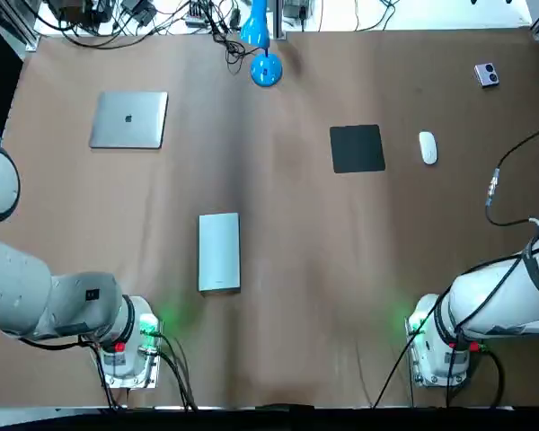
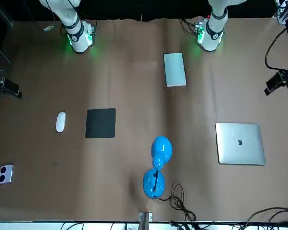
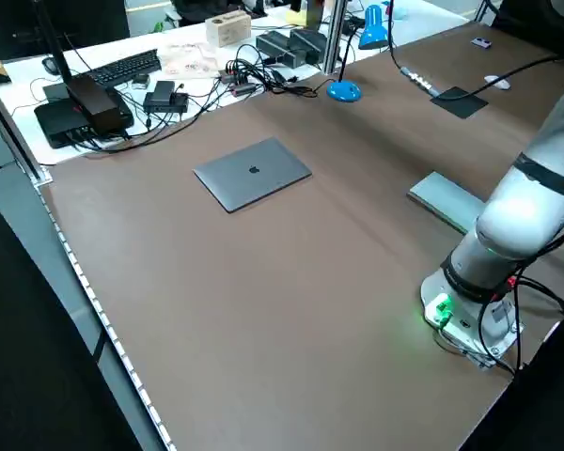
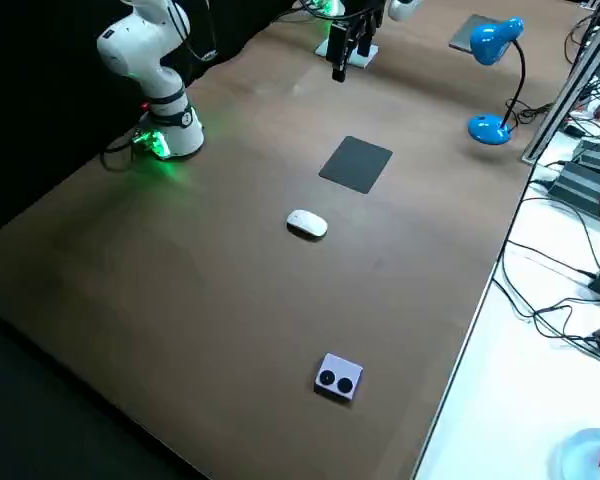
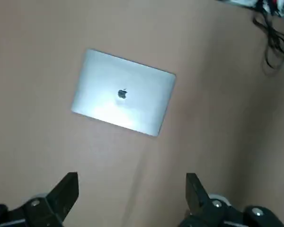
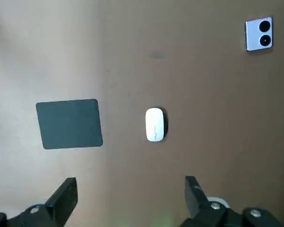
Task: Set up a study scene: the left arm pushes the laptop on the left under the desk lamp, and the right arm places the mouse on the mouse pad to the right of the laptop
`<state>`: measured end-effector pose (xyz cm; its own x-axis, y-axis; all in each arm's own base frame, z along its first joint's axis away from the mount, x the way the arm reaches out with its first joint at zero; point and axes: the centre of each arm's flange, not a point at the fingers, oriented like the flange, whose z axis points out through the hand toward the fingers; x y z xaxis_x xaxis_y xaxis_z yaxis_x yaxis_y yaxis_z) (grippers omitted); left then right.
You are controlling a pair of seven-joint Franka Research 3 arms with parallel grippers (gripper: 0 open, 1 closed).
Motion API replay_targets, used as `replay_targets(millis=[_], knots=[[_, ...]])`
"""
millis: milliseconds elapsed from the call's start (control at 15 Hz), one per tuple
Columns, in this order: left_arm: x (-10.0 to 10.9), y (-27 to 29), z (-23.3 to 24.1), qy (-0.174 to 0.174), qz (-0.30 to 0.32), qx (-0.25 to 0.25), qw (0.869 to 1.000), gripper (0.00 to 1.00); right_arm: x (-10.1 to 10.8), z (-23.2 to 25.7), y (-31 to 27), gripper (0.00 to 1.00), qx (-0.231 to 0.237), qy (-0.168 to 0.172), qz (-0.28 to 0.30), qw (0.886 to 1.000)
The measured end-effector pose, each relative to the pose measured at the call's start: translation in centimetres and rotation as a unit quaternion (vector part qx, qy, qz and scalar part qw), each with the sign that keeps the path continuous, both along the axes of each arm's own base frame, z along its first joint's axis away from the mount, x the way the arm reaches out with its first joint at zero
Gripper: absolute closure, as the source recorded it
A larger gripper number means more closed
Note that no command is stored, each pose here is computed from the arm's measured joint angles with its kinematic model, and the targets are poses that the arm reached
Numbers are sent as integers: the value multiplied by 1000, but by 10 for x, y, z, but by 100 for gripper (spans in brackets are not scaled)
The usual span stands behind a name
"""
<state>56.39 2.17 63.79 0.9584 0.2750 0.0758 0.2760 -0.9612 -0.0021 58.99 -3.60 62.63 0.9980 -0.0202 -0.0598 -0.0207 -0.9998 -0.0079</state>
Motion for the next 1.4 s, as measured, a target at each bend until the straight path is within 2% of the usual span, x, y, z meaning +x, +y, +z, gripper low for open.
replay_targets(millis=[267,533,600,667,800,933,1133,1400], knots=[[16,38,-28,5,123,-9,992,0,15,-41,-2,0,1,34,-2,999],[37,97,-76,10,237,-17,971,0,48,-126,-2,0,1,82,-1,997],[50,128,-111,10,306,-22,952,0,58,-170,-3,0,2,112,-1,994],[58,141,-131,8,346,-26,938,0,63,-191,-4,0,3,125,-2,992],[75,156,-176,6,416,-32,909,0,72,-235,-7,0,2,130,-4,991],[87,166,-218,8,459,-35,888,0,75,-280,-12,0,1,128,-8,992],[91,194,-256,5,495,-36,868,0,60,-333,-23,0,7,163,-5,987],[94,234,-300,-21,574,-48,817,0,40,-366,-42,0,29,197,-12,980]])
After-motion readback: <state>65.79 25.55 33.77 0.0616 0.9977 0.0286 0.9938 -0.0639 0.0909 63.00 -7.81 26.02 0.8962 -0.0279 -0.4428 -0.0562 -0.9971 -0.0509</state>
